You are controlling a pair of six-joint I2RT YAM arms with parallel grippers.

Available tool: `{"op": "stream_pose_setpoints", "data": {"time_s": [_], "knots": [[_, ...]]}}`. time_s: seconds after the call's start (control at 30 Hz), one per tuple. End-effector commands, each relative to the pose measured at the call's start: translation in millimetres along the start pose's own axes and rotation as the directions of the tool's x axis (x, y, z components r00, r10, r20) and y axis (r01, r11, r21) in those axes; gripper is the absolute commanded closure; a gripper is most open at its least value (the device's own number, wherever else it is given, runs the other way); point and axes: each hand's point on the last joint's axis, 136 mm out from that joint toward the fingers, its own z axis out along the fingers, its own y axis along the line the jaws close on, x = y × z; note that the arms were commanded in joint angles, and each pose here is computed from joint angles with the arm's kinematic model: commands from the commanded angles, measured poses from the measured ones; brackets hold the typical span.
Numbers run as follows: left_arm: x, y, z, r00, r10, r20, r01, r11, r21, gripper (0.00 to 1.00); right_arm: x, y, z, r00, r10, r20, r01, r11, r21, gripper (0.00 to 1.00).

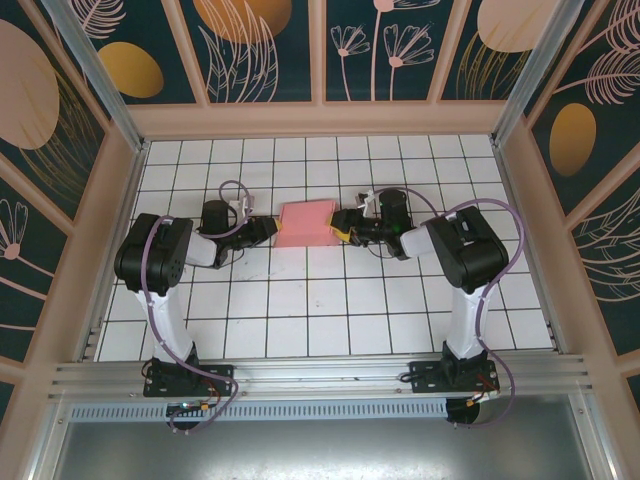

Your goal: Fold the paper box

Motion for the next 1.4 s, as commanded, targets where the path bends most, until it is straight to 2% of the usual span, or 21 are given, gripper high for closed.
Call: {"op": "stream_pose_setpoints", "data": {"time_s": [0.0,0.17,0.3,0.37,0.43,0.47,0.6,0.63,0.7,0.77,0.83,0.9,1.1,1.17,1.2,1.27,1.37], "knots": [[27,31,-3,0.995,-0.094,-0.042,0.09,0.992,-0.091,0.69,-6,17,0,1.0,-0.028,0.002,0.028,0.998,-0.048,0.52],[4,-4,-14,0.999,0.01,0.033,-0.009,1.0,-0.03,0.52,-7,18,-5,1.0,-0.013,0.012,0.014,0.999,-0.048,0.54],[-20,-28,-32,0.977,0.157,0.145,-0.149,0.987,-0.066,0.37,-10,22,-12,1.0,-0.012,0.029,0.013,0.998,-0.053,0.54],[-32,-42,-43,0.942,0.263,0.208,-0.244,0.963,-0.114,0.26,-13,25,-17,0.999,-0.012,0.042,0.014,0.998,-0.055,0.54],[-40,-57,-50,0.899,0.359,0.249,-0.332,0.932,-0.147,0.06,-15,27,-23,0.998,-0.01,0.056,0.013,0.998,-0.056,0.54],[-43,-66,-54,0.869,0.413,0.274,-0.381,0.91,-0.164,0.01,-18,28,-28,0.997,-0.009,0.074,0.013,0.998,-0.054,0.54],[-49,-95,-63,0.734,0.584,0.346,-0.517,0.811,-0.273,0.01,-25,32,-47,0.992,-0.009,0.123,0.015,0.999,-0.046,0.55],[-47,-105,-64,0.689,0.637,0.344,-0.569,0.771,-0.287,0.01,-27,33,-53,0.991,-0.009,0.137,0.015,0.999,-0.042,0.55],[-38,-131,-68,0.523,0.774,0.357,-0.705,0.628,-0.33,0.01,-31,35,-65,0.987,-0.006,0.163,0.011,0.999,-0.033,0.55],[-28,-149,-77,0.35,0.864,0.361,-0.782,0.482,-0.395,0.01,-33,37,-77,0.982,-0.002,0.188,0.008,1.0,-0.03,0.55],[-37,-159,-88,0.278,0.884,0.376,-0.76,0.442,-0.477,0.01,-35,42,-89,0.979,-0.004,0.204,0.011,0.999,-0.033,0.55],[-38,-169,-94,0.186,0.916,0.355,-0.76,0.363,-0.539,0.01,-35,48,-97,0.979,-0.004,0.205,0.014,0.999,-0.047,0.55],[-26,-191,-98,-0.144,0.968,0.207,-0.719,0.042,-0.694,0.01,-34,65,-122,0.975,-0.016,0.222,0.032,0.997,-0.07,0.54],[-8,-189,-87,-0.302,0.95,0.083,-0.715,-0.168,-0.679,0.01,-33,69,-129,0.974,-0.018,0.225,0.035,0.997,-0.071,0.54],[-1,-189,-84,-0.371,0.928,0.034,-0.689,-0.251,-0.68,0.01,-31,72,-133,0.974,-0.022,0.225,0.04,0.997,-0.073,0.54],[5,-195,-86,-0.456,0.89,-0.009,-0.626,-0.327,-0.708,0.01,-27,76,-137,0.975,-0.024,0.219,0.041,0.996,-0.073,0.54],[12,-207,-87,-0.54,0.839,-0.069,-0.524,-0.399,-0.752,0.01,-21,80,-141,0.979,-0.02,0.203,0.036,0.996,-0.076,0.54]]}}
